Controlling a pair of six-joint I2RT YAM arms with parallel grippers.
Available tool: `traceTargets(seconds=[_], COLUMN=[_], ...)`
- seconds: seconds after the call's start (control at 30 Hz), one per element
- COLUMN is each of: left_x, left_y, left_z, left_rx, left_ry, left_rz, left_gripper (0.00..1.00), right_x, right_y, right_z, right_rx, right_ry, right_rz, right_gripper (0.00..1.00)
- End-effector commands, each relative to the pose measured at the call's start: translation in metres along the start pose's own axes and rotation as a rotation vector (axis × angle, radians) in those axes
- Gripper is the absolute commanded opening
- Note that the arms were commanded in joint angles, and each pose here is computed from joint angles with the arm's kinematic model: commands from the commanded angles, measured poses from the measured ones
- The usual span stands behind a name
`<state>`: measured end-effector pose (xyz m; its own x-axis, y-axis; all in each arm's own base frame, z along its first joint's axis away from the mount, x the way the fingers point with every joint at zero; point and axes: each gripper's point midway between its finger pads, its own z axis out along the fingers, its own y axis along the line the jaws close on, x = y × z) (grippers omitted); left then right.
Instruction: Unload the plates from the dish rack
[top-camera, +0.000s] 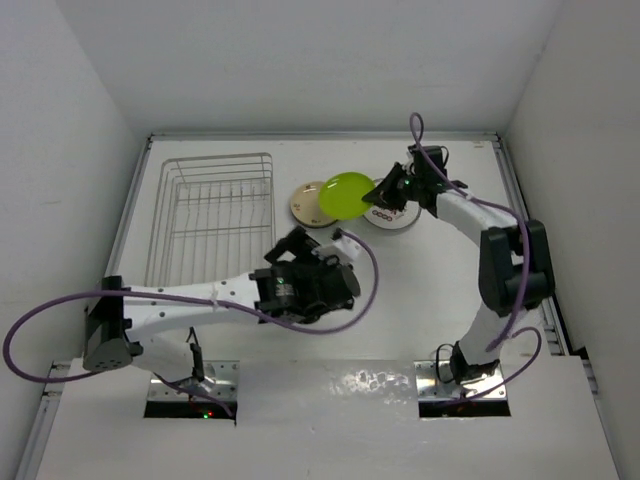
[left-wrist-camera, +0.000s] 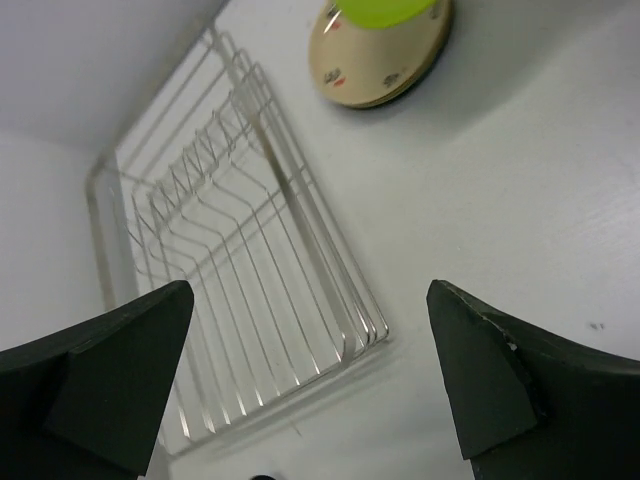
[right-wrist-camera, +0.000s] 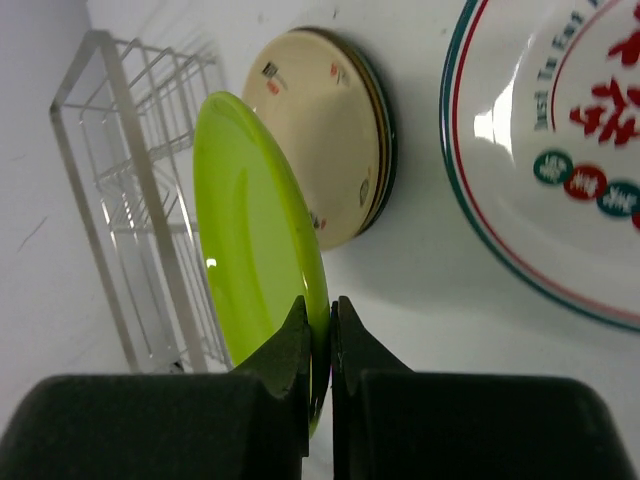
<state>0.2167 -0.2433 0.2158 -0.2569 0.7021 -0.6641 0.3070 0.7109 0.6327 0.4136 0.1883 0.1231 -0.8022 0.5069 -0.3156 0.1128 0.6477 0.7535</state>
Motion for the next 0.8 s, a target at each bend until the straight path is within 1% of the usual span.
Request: traceTargets(seconds=[0.0,0.03,0.07,0.1,0.17,0.2,0.3,0.33,0.37,0.4,0.43,0.53,0.57,0.63,0.7,0.73,0.77], left_x=[0.028,0.031,0.035,0.032,0.035,0.043,0.063,0.072,0.076,0.081,0.092,0.107,0.111,0.119,0.124,0.124,0.124], left_y=[0.065,0.075,0.082,0.099,0.125,0.141,0.173,0.176,0.177,0.175,0.167,0.162,0.162,0.158,0.156,0.155,0.154], left_z=[0.011,0.022,0.025,0.025,0.019,0.021,0.013,0.011,0.011,0.011,0.015,0.017,0.017,0.018,0.018,0.018,0.019], left_rx=[-0.128,-0.114,-0.107,-0.08,-0.079,-0.104,-0.191,-0.216,-0.232,-0.237,-0.24,-0.259,-0.271,-0.277,-0.276,-0.273,-0.267], left_ry=[0.081,0.098,0.102,0.078,0.033,0.041,0.027,0.014,0.012,0.012,0.033,0.056,0.064,0.076,0.083,0.081,0.08], left_rz=[-0.344,-0.439,-0.486,-0.603,-0.715,-0.765,-0.83,-0.837,-0.843,-0.848,-0.836,-0.824,-0.818,-0.807,-0.8,-0.799,-0.799], left_gripper=[1.0,1.0,1.0,1.0,1.0,1.0,1.0,1.0,1.0,1.0,1.0,1.0,1.0,1.0,1.0,1.0,1.0], right_x=[-0.03,-0.029,-0.037,-0.039,-0.043,-0.041,-0.031,-0.025,-0.028,-0.022,-0.021,-0.009,-0.003,-0.002,0.003,0.001,0.005], right_y=[0.021,0.009,0.018,0.018,0.014,0.013,0.009,0.007,0.008,0.005,0.005,0.007,0.009,0.013,0.018,0.016,0.019], right_z=[0.017,0.033,0.037,0.043,0.058,0.064,0.084,0.093,0.097,0.101,0.104,0.115,0.118,0.118,0.115,0.115,0.115], right_rx=[-0.015,0.014,0.004,0.014,0.049,0.067,0.102,0.124,0.135,0.145,0.149,0.154,0.156,0.18,0.207,0.239,0.251], right_ry=[-0.046,-0.019,-0.023,-0.019,-0.005,-0.003,0.03,0.048,0.036,0.053,0.054,0.071,0.083,0.08,0.082,0.062,0.064], right_rz=[-0.06,-0.047,-0.055,-0.057,-0.068,-0.077,-0.081,-0.085,-0.094,-0.089,-0.087,-0.095,-0.112,-0.134,-0.177,-0.197,-0.227], right_gripper=[0.0,0.0,0.0,0.0,0.0,0.01,0.02,0.03,0.03,0.04,0.04,0.12,0.3,0.51,0.6,0.69,0.73])
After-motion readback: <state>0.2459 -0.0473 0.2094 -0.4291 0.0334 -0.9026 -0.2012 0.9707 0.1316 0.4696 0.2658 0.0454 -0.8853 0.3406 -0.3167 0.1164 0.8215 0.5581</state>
